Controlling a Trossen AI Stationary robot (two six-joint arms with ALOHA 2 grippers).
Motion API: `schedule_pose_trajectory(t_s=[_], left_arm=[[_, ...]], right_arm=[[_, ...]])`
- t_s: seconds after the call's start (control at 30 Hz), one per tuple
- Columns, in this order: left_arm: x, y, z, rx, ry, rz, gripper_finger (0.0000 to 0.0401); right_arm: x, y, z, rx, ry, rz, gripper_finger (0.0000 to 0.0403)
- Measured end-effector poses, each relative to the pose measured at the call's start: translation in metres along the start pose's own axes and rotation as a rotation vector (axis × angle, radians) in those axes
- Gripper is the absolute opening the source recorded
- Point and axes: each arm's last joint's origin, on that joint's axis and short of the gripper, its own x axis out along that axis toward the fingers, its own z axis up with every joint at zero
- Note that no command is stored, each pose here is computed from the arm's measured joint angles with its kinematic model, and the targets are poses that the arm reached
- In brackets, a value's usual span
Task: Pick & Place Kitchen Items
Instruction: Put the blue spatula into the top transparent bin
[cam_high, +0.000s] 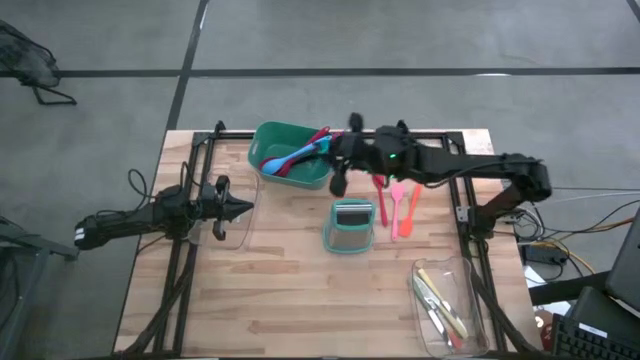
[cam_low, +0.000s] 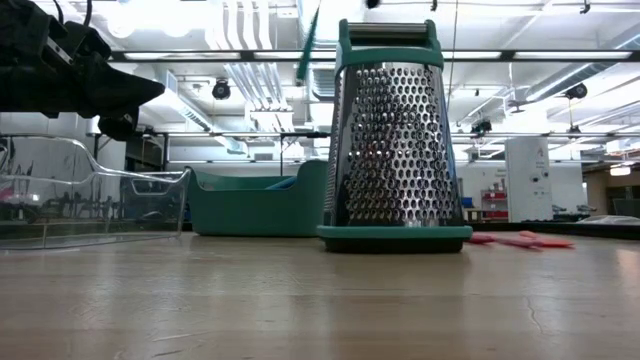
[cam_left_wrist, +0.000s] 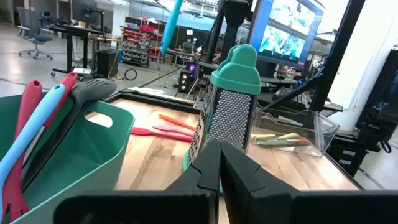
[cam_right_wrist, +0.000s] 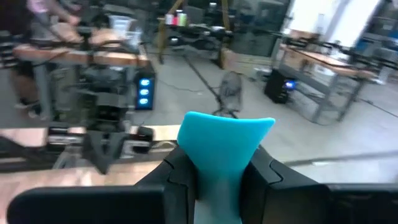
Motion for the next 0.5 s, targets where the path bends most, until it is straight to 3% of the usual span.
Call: schedule_pose_trajectory(t_s=[0.33,0.5], left_arm=[[0.0,0.0,0.001,0.003,-0.008,0.005,0.001],[-0.001,-0.003,0.016,-0.024,-0.162,-0.029,0.001]], right_arm=[[0.048,0.051,-0.004,-0.042,0.011,0.204,0.0069],[0.059,0.065,-0.007,-0.04,0.021,0.26,0.0076]])
